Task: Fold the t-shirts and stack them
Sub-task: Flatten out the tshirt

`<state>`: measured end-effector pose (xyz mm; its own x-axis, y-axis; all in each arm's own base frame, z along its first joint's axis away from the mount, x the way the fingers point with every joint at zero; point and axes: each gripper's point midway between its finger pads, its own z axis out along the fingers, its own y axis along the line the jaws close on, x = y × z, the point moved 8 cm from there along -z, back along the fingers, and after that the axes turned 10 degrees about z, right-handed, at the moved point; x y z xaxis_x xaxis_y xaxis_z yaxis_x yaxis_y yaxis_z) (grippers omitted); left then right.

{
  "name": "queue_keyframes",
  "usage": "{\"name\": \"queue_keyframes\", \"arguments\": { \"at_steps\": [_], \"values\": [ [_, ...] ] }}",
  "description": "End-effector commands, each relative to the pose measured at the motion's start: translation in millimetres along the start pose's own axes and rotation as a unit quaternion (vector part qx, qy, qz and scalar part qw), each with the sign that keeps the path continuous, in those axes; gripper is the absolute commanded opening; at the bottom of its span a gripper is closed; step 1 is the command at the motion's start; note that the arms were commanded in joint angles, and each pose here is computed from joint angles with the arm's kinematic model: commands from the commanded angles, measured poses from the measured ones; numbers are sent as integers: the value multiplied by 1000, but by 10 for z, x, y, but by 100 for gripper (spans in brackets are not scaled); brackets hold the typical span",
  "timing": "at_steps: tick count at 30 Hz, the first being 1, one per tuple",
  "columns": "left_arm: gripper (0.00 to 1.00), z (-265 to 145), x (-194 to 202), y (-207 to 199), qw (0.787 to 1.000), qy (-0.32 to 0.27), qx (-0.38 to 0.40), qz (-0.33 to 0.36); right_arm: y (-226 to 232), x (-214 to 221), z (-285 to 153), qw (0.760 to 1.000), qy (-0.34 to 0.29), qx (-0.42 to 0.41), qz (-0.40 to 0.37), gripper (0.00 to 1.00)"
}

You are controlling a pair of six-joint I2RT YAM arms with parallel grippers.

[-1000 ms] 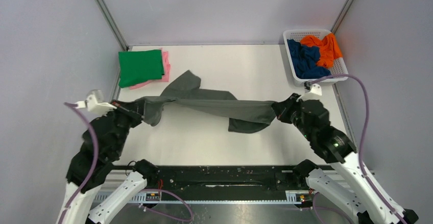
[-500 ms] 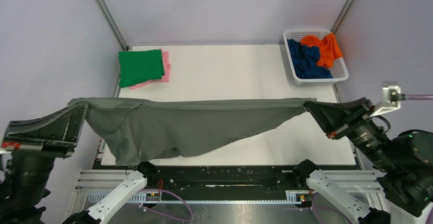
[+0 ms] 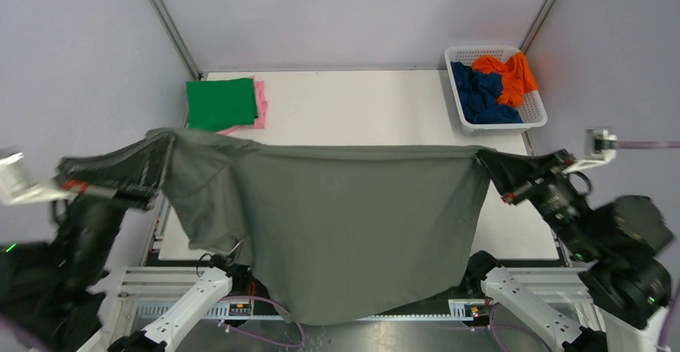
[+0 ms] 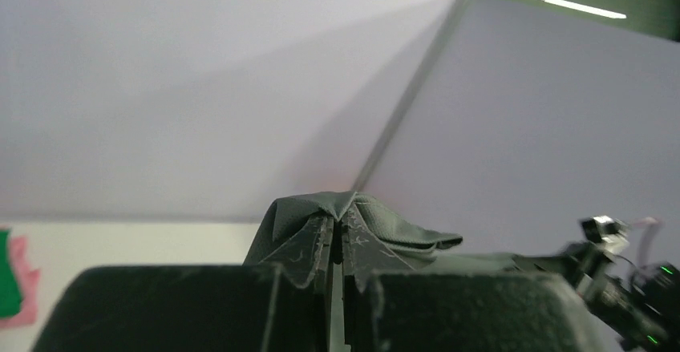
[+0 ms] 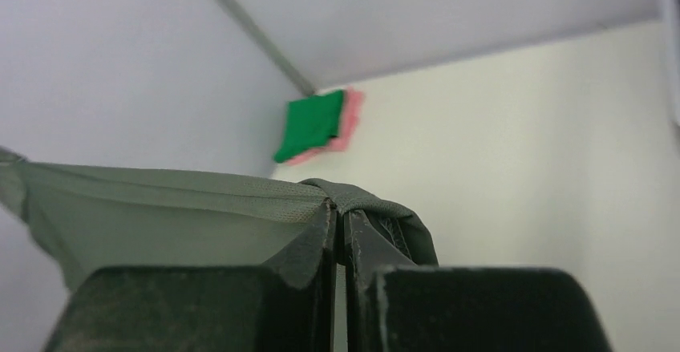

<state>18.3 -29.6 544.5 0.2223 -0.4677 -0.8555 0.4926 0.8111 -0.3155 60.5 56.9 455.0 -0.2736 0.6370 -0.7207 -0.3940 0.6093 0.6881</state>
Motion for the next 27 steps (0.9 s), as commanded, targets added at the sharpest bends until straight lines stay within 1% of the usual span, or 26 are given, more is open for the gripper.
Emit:
{"name": "queue_keyframes", "arguments": {
  "at_steps": [1,3,6,8,10,12,16,20,25,27],
  "values": [
    [1,693,702,582,980,70,-185,38,-553,188,498,981,-33,189,-33,7],
    [2,920,1148,863,959,107,-255,59,-850,353,705,961,-43,268,-52,7],
    [2,1223,1872,1258,925,173,-325,98,-1255,634,1016,931,-52,351,-83,8],
    [1,1404,2295,1502,903,219,-350,119,-1520,820,1256,908,-46,403,-106,8],
    [0,1596,2704,1749,886,268,-357,127,-1756,993,1473,890,-34,439,-116,8],
    [0,1772,3064,1977,876,310,-350,122,-1970,1179,1696,884,-4,455,-111,10],
    [0,2110,3551,2331,853,365,-350,129,-2362,1477,2105,880,35,466,-88,10],
    [0,2347,3972,2574,837,404,-339,146,-2657,1546,2382,872,46,483,-70,11],
    [0,2591,4260,2786,826,424,-340,148,-2900,1557,2675,864,61,496,-69,14],
    [4,2730,4322,2870,827,421,-343,149,-2961,1509,2814,863,60,498,-70,15]
  ]
}}
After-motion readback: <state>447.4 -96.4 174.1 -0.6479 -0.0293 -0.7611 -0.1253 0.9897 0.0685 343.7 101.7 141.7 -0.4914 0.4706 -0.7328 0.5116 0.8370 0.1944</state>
